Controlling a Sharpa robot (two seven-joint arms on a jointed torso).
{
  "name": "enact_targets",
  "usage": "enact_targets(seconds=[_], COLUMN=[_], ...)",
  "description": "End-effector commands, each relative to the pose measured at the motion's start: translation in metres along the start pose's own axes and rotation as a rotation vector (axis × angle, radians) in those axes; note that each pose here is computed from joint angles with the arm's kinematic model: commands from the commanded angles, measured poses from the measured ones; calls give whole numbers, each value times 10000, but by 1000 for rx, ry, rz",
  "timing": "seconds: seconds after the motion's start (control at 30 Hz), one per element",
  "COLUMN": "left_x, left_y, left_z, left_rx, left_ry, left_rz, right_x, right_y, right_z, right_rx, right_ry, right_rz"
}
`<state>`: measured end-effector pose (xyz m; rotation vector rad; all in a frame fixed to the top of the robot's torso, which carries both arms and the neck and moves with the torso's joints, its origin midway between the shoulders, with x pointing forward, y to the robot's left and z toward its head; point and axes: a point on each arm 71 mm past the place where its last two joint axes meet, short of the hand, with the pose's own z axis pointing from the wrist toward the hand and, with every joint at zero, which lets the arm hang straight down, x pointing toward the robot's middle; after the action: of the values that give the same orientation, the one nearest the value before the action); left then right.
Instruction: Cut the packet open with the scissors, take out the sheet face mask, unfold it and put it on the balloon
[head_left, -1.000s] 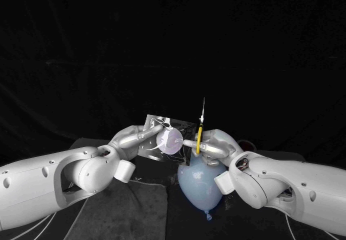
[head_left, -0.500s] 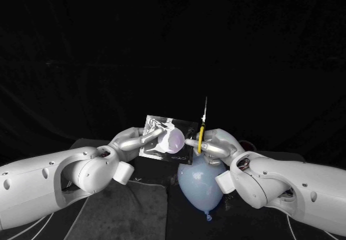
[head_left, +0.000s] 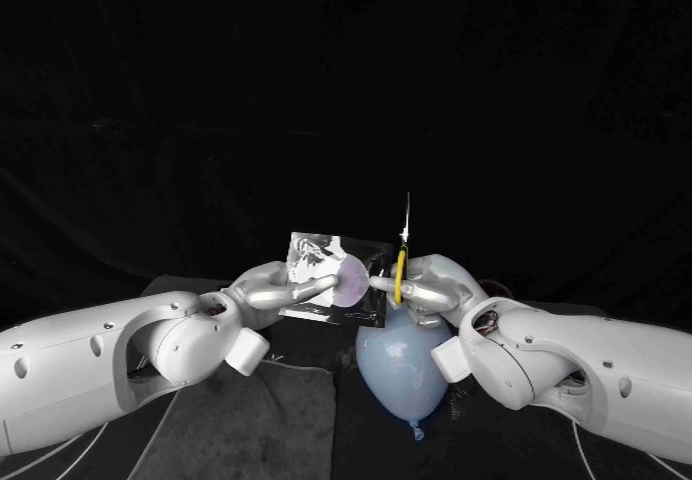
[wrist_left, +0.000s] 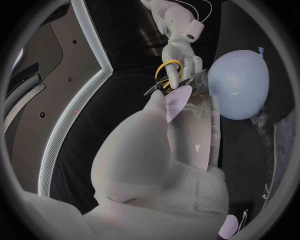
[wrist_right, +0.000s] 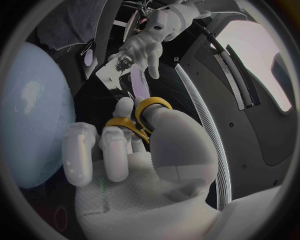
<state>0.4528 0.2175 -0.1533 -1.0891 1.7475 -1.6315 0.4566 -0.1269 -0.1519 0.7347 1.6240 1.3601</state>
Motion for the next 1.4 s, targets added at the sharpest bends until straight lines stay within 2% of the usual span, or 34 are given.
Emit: enact_targets(seconds=[0.03,0.2,0.57,0.77,1.03,1.4], left_x=[85,104,83,39,-47,-74], left_y=[3,-14,-28,-20,-3,-10], left_z=[15,20,5,-2,-5,-13], left_rx=[-14,7,21,10,-10,-2], left_ry=[96,134,174,163,118,137], left_rz=[-29,-82,-122,-122,-97,-123], right_x=[48,49,8,-10,-30,-61], right_y=[16,18,9,8,11,7], right_z=[18,37,51,46,30,21], right_rx=[6,10,11,8,3,1], right_ry=[61,64,48,38,29,18], right_rz=[-37,-55,-78,-84,-89,-95])
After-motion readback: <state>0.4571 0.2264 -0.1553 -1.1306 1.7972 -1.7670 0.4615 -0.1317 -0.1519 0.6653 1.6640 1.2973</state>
